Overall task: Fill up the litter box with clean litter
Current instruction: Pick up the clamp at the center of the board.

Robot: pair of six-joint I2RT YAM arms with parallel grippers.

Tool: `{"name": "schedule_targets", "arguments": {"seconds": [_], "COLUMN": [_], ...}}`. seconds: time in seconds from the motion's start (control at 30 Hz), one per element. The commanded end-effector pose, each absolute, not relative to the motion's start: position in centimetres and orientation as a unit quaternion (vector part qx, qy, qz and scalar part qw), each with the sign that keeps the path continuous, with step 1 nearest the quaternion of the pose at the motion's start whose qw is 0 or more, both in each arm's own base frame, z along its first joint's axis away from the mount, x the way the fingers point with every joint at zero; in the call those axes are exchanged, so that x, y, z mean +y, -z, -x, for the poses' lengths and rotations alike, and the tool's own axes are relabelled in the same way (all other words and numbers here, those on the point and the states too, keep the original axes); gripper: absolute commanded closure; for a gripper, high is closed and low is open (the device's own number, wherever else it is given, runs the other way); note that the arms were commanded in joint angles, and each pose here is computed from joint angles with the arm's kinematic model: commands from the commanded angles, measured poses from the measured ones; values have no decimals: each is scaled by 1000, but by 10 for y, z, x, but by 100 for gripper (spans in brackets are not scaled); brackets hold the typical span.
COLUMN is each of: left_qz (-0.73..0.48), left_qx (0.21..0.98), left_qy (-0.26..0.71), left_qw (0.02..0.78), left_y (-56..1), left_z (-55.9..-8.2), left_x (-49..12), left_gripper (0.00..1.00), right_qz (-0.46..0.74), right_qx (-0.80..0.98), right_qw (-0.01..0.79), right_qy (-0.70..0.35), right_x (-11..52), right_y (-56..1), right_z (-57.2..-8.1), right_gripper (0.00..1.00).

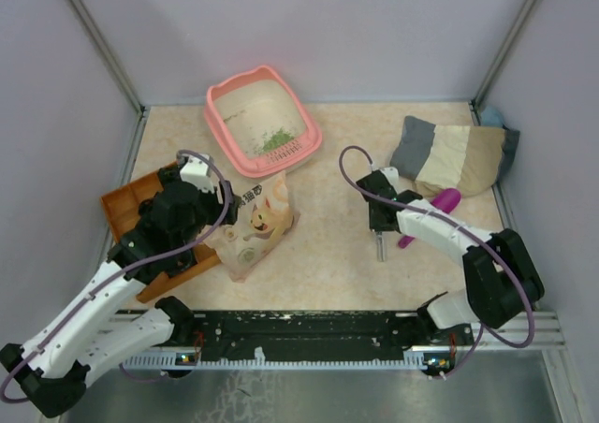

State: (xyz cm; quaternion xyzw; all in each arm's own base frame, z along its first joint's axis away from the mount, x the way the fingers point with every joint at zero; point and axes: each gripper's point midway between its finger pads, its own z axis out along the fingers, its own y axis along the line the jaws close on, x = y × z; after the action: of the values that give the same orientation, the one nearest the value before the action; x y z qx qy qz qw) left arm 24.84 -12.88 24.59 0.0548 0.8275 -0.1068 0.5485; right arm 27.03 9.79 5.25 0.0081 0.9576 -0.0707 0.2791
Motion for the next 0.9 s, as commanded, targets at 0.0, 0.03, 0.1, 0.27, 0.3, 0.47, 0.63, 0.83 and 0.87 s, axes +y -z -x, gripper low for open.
{"name": "schedule_targets", "arguments": {"seconds": [0.0, 0.03, 0.1, 0.27, 0.3, 0.47, 0.63, 0.83, 0.87], "left_qz": [-72, -77, -92, -135, -141, -174, -192, -204, -201], "left_qx": [809, 807, 803, 794, 788, 745, 708, 670, 664], "left_qy": [154, 164, 186, 271, 296, 409, 486, 568, 581], "left_qw": [563, 562, 559, 528, 521, 498, 476, 432, 426], "left_y": [-277, -280, -284, -294, -296, -311, -323, -326, -328], "left_z": [-249, -248, -246, -234, -230, -211, -193, -170, -167], "left_x": [-146, -150, -159, -196, -205, -241, -261, -278, -280], "left_gripper": [26, 25, 25, 28, 28, 30, 32, 33, 33], "right_qz": [3, 9, 14, 20, 18, 1, -17, -32, -37], "right_qx": [945, 944, 939, 921, 916, 875, 800, 703, 693], "right_qw": [325, 328, 344, 387, 399, 464, 522, 534, 532], "right_qy": [44, 38, 22, -27, -39, -135, -297, -470, -486], "right_x": [104, 106, 109, 120, 122, 144, 177, 206, 207], "right_y": [-84, -88, -99, -131, -140, -197, -270, -332, -338], "right_z": [-278, -278, -279, -282, -282, -284, -270, -243, -240], "right_gripper": [100, 100, 100, 100, 100, 100, 100, 100, 100]}}
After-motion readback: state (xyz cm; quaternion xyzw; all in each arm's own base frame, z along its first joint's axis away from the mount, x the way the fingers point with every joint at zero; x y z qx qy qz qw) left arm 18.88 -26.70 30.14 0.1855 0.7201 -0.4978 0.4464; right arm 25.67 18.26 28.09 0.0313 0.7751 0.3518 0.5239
